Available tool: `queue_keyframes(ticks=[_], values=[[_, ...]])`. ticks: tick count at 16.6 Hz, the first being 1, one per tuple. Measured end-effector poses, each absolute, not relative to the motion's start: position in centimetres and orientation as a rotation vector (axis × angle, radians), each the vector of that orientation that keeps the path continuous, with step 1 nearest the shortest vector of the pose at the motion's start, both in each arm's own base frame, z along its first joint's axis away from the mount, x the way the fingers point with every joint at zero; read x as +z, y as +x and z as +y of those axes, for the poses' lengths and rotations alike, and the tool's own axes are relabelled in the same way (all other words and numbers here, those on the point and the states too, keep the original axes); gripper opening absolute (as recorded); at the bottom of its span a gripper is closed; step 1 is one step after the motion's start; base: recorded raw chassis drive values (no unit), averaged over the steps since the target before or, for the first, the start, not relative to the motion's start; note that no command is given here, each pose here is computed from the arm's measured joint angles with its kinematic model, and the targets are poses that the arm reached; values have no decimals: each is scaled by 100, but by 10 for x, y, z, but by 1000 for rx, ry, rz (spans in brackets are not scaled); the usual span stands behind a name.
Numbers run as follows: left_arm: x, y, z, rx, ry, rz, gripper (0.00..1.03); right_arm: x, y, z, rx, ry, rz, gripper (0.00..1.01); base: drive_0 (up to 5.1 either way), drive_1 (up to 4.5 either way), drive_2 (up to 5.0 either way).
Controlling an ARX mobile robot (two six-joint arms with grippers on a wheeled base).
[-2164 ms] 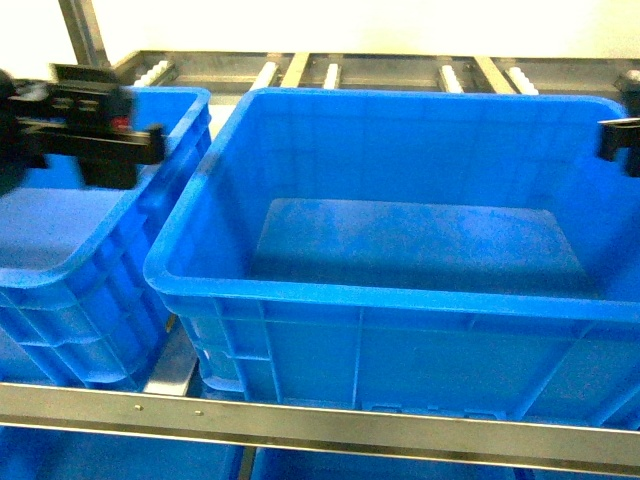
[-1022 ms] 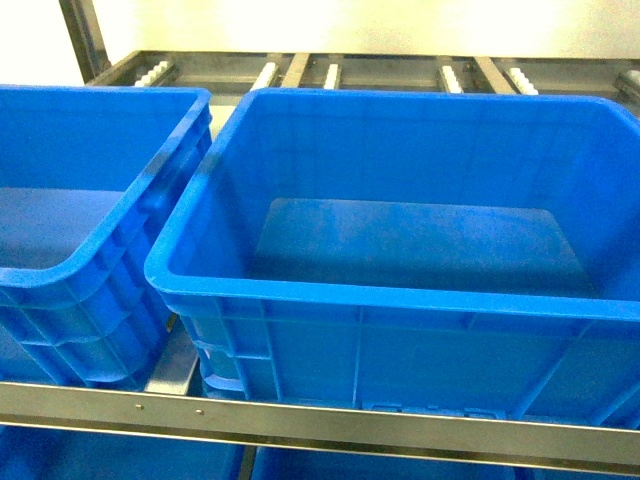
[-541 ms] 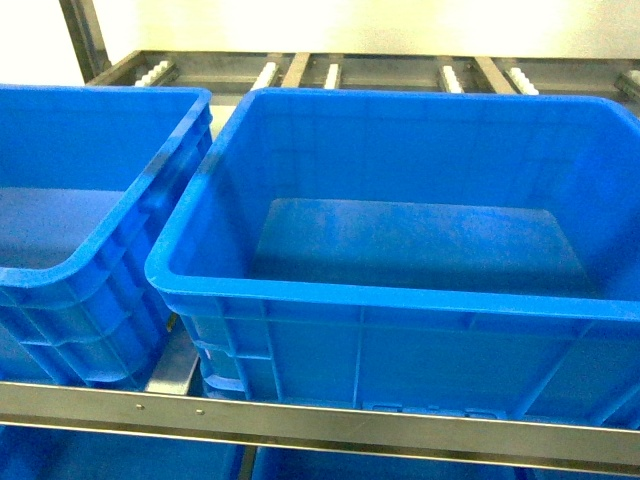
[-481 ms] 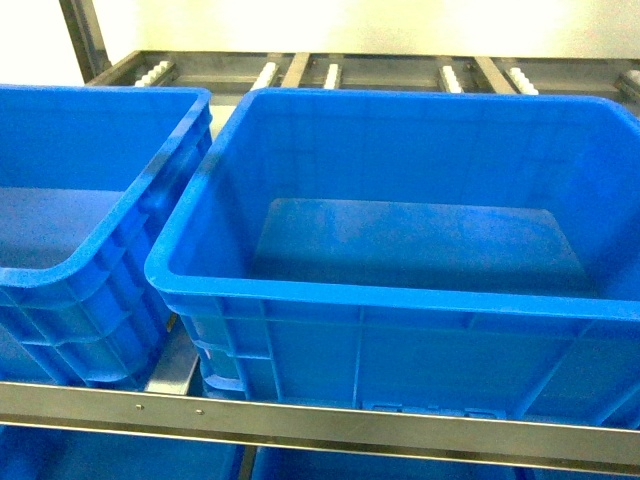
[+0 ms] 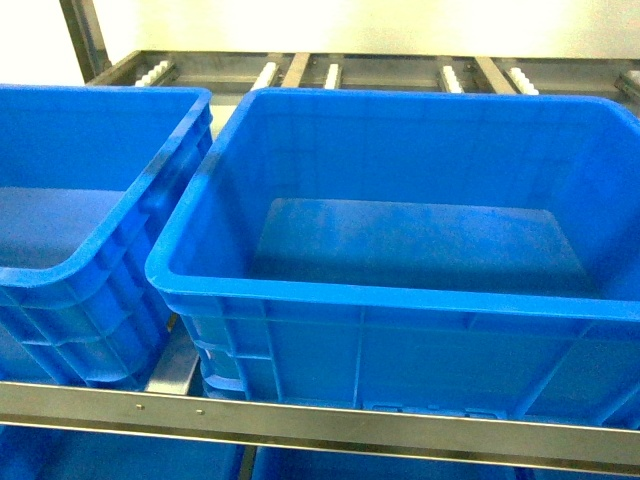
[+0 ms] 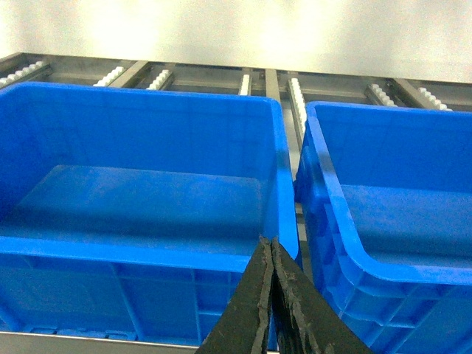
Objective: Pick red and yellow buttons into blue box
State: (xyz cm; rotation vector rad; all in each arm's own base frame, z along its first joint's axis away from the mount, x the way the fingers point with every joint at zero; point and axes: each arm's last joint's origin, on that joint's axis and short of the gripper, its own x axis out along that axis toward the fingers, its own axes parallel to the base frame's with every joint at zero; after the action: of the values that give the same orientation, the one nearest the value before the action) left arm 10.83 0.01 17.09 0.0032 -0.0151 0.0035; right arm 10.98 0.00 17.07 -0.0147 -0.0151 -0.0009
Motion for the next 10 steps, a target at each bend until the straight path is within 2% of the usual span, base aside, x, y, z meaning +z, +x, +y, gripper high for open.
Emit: queue_keyframes(ticks=[2, 3, 5, 6, 10], values=[[164, 100, 0, 0, 3, 43, 2, 170, 108, 0, -1, -15, -14, 2, 0, 0, 0], [170, 97, 0, 1, 3, -23, 2, 168, 105, 0, -1, -14, 12, 2, 0, 0, 0], [167, 97, 0, 2, 3, 7, 2, 170, 97, 0, -1, -14, -22, 2, 0, 0, 0], [168, 97, 0, 2, 3, -7, 2, 166, 97, 0, -1, -15, 5, 2, 0, 0, 0], [167, 97, 0, 1, 3, 1, 2, 167, 97, 0, 0, -15, -5, 2, 0, 0, 0]])
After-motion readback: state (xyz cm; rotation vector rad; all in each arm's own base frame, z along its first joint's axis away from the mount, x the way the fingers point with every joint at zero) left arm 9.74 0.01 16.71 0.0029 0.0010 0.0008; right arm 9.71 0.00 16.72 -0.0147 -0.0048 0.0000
